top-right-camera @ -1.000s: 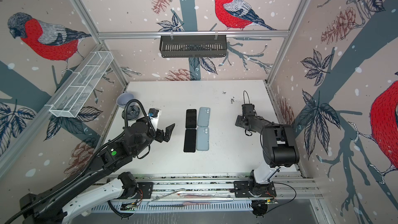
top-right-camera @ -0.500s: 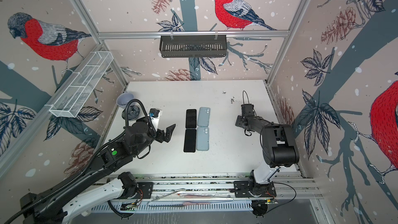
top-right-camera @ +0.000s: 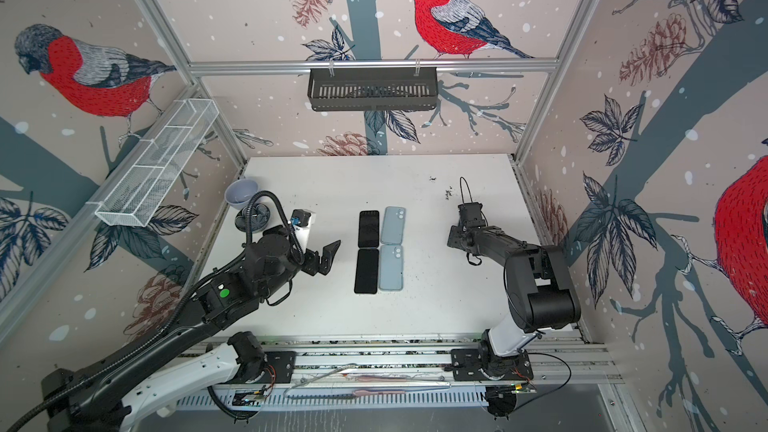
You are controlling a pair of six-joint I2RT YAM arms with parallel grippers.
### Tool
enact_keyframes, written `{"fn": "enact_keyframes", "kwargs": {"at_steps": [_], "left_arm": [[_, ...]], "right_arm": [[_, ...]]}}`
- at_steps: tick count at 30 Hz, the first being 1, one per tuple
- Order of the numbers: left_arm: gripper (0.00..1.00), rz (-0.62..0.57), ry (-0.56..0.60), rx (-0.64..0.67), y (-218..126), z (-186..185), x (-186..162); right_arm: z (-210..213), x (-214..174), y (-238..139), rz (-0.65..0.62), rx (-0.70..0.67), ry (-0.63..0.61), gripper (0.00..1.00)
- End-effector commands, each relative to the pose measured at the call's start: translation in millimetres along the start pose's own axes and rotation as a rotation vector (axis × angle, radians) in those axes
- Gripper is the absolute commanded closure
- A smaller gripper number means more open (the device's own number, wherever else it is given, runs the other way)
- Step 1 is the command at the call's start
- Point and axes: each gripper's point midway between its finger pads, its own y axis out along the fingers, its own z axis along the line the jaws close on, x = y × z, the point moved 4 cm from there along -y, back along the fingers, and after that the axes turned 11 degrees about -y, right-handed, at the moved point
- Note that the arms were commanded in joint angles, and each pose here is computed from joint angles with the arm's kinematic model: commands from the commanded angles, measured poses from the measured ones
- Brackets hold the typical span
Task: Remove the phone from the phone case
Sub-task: 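Move the right gripper over the small cased phone farther from the robot, then close the right gripper on the small cased phone and lift it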
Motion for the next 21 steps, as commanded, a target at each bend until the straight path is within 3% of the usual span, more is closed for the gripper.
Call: {"fn": "enact_keyframes", "kwargs": {"at_steps": [1, 9, 15, 19, 21], "left_arm": [[0.01, -0.010, -0.021, -0.041, 1, -6, 2], [0.01, 0.021, -0.080, -0.187, 15, -28, -6], [0.01, 0.075, -0.167, -0.270, 35, -46, -18], [0.02, 0.079, -0.173, -0.288, 41, -60, -16], [0.02, 0.082, -0.163, -0.294, 43, -67, -14]], "right_arm": [[8, 4, -7, -0.039, 0.010, -0.018, 0.61], [43, 2, -29, -0.132, 0.058, -0.100, 0.67], [55, -8, -31, -0.126, 0.087, -0.126, 0.71], [58, -15, -32, -0.111, 0.110, -0.114, 0.71], [61, -19, -31, -0.086, 0.113, -0.116, 0.66]]}}
